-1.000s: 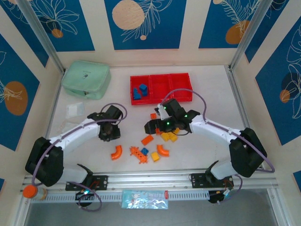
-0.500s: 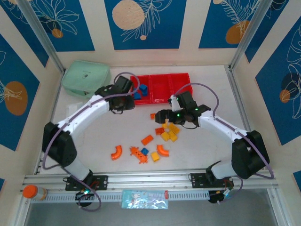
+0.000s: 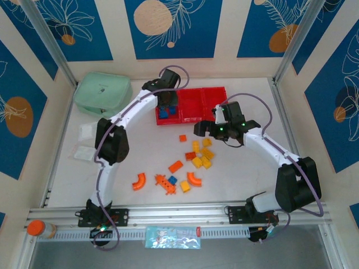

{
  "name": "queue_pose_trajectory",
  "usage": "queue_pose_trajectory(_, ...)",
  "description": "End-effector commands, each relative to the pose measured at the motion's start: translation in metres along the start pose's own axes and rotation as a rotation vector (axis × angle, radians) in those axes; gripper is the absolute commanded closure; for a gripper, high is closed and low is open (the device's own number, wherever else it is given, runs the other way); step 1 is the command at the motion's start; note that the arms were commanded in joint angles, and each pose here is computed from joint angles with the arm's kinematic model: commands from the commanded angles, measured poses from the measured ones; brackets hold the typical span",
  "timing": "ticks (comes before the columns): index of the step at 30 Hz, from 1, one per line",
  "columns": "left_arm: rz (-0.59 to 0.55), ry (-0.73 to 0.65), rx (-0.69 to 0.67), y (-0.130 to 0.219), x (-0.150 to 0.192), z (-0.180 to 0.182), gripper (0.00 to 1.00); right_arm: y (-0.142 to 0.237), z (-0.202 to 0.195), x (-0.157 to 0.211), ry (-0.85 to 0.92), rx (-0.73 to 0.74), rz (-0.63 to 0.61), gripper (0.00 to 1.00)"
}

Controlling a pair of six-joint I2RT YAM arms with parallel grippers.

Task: Sort the legos into containers by color
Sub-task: Place the lego in the container.

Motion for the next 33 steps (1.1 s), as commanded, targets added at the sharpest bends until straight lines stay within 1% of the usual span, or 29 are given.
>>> queue_pose_trajectory(1, -0.025, 0.011, -0.042, -0.012, -0.014, 0.013, 0.71, 0.01, 0.004, -0.001, 0.013, -0.03, -0.022, 0.01)
queue_pose_trajectory(6, -0.009, 0.042, -0.017, -0.037, -0.019, 0.017, 0.67, 0.011, 0.001, -0.003, 0.006, -0.03, -0.022, 0.01)
queue_pose_trajectory(9, -0.009, 0.035, -0.008, -0.042, -0.022, 0.016, 0.57, 0.011, 0.001, -0.004, 0.007, -0.033, -0.027, 0.01)
queue_pose_trajectory(13, -0.016, 0.042, 0.003, -0.039, -0.025, 0.017, 0.52, 0.012, 0.002, -0.005, 0.006, -0.038, -0.031, 0.01)
queue_pose_trajectory(14, -0.021, 0.041, 0.003, -0.035, -0.026, 0.018, 0.5, 0.012, 0.002, -0.005, 0.006, -0.041, -0.03, 0.01)
queue_pose_trajectory(16, -0.027, 0.04, 0.001, -0.028, -0.029, 0.02, 0.49, 0.014, 0.004, -0.006, 0.01, -0.049, -0.031, 0.01)
queue_pose_trajectory(26, -0.049, 0.027, 0.013, 0.037, -0.037, 0.027, 0.39, 0.021, 0.014, 0.0, 0.061, -0.055, -0.004, 0.01)
queue_pose_trajectory(29, -0.048, 0.024, 0.014, 0.054, -0.032, 0.029, 0.38, 0.02, 0.017, 0.003, 0.069, -0.054, 0.014, 0.01)
queue_pose_trajectory(33, -0.029, 0.032, 0.047, 0.072, -0.013, 0.029, 0.37, 0.018, 0.021, 0.009, 0.075, -0.056, 0.052, 0.01)
Point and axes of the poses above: each hand's point on the last joint's axis, 136 mm out from that joint toward the fingers, its own y axis back along the fingers, its own z axis along the line the jaws close on, x = y × z, the point moved 10 cm from there along y, back along the fingers, and after that the axes turned 7 degrees about -y, right-handed, at the moved point
